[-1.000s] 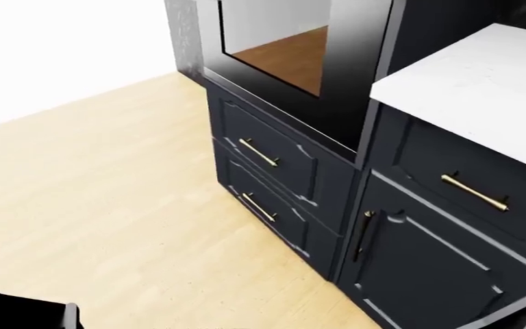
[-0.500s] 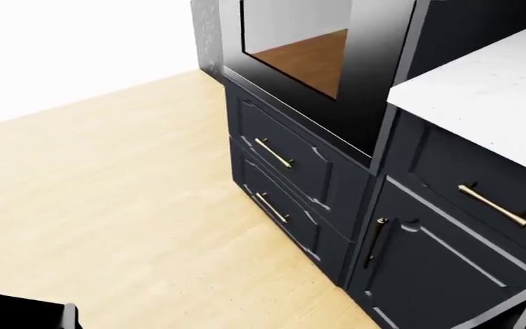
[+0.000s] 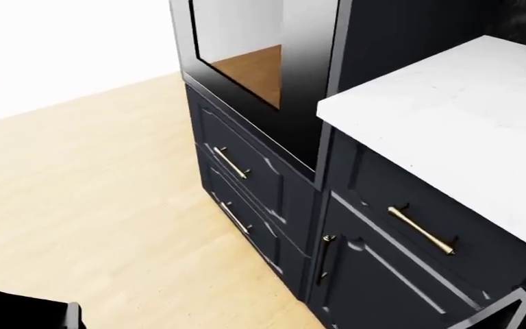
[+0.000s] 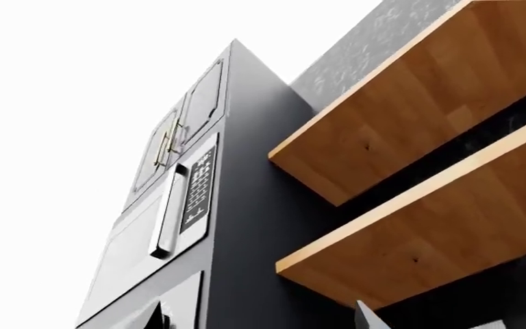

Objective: Open the oven door

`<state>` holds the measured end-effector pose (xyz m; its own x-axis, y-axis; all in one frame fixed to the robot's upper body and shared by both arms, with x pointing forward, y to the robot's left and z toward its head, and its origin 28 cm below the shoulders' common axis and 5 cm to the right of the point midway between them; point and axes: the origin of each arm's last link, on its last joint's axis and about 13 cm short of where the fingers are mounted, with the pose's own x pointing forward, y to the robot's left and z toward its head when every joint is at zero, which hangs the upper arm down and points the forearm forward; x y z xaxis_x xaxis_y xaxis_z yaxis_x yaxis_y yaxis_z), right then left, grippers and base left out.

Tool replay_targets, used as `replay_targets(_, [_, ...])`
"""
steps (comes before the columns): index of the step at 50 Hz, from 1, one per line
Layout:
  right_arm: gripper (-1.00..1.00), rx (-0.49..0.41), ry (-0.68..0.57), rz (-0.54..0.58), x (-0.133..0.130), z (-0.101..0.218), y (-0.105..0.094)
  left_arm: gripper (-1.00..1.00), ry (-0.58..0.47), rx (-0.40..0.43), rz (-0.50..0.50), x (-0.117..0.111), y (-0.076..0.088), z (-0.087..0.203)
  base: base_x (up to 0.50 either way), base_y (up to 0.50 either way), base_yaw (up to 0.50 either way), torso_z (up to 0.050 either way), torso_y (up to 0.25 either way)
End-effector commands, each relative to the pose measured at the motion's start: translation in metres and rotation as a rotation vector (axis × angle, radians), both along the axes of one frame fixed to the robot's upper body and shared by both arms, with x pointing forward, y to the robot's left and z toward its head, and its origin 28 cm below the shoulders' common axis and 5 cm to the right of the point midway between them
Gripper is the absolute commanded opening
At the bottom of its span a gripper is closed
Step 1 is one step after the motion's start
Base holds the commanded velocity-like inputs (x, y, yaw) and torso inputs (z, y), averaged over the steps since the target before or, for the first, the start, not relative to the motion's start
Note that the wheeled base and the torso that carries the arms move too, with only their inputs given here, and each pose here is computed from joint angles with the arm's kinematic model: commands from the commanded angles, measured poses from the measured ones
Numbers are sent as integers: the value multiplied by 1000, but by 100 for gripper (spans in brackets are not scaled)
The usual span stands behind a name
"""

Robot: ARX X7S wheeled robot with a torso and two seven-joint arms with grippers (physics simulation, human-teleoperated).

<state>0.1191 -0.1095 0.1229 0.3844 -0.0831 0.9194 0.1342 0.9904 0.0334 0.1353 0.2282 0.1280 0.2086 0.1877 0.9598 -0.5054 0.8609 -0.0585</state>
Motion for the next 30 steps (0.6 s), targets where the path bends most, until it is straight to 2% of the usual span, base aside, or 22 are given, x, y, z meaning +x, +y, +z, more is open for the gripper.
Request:
replay_targets(1, [100,-4,-4,5,-1,0,0,100,-1,0,-1,0,0,0,548,198,0,0,0])
replay_targets(11, [100,-4,-16,5,-2,-1,1,100,0,1,-1,0,0,0,489,256,0,0,0])
replay_targets(30, [100,-5,-19,8,-1,0,0,100,0,-1,-1,0,0,0,294,400,0,0,0])
